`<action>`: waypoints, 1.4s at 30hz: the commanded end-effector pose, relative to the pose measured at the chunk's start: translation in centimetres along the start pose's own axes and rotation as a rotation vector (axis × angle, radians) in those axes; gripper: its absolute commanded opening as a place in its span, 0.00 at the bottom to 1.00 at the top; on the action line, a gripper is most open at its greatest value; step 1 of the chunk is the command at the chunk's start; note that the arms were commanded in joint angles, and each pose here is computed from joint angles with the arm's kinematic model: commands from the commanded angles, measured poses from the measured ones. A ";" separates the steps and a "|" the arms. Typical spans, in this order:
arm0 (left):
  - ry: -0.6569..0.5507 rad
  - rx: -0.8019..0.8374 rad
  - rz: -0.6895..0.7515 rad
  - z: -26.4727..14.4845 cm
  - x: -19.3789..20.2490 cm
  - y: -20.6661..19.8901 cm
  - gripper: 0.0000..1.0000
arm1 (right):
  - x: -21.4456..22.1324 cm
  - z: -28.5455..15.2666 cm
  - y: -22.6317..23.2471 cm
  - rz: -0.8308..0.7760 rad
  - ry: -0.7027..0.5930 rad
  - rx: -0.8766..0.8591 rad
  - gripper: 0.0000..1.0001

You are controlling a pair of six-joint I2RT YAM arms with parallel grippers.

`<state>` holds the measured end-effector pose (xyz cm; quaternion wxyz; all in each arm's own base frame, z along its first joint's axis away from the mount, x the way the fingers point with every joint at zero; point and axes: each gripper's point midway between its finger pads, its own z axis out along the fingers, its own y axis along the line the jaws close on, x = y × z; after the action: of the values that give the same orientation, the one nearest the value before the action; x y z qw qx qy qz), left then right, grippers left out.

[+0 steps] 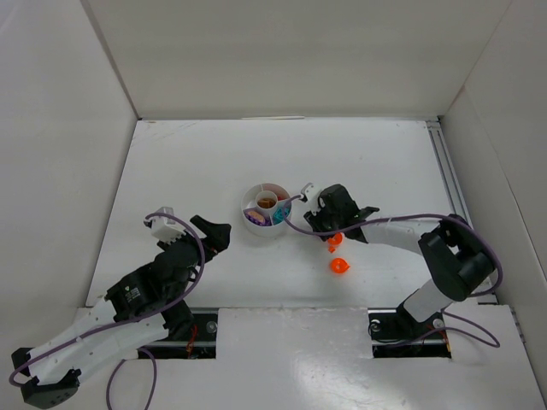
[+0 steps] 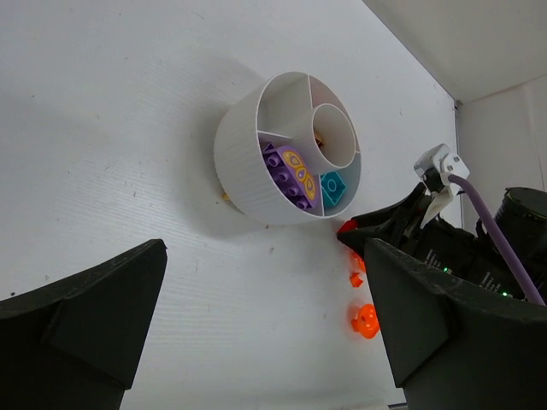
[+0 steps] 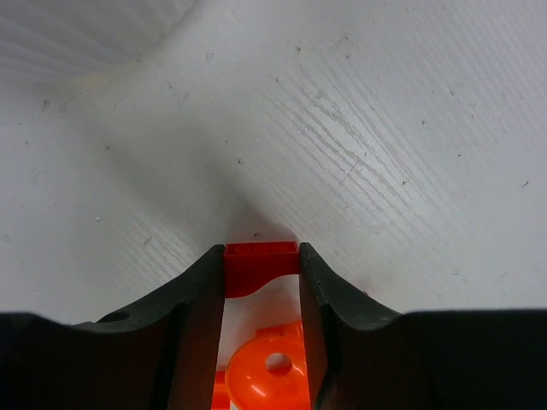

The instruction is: Sort the legos into containers by color

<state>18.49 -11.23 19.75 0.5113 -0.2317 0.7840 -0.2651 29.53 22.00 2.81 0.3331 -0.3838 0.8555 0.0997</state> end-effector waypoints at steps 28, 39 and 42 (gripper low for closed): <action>-0.070 0.061 -0.041 -1.5 -3.5 -2.3 1.00 | -20.6 -3.5 3.0 -0.355 -0.470 -0.141 0.39; -0.047 0.074 -0.020 -1.3 -3.0 -2.8 1.00 | -20.9 -5.4 1.9 -0.325 -0.498 -0.108 0.69; -0.030 0.067 -0.007 -1.0 -2.5 -2.9 1.00 | -19.6 -5.9 0.9 -0.286 -0.485 -0.094 0.69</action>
<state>18.53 -11.10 21.88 0.5241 -0.2258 0.7736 -0.2755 34.96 32.68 16.46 0.4799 -0.5076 0.6943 0.1730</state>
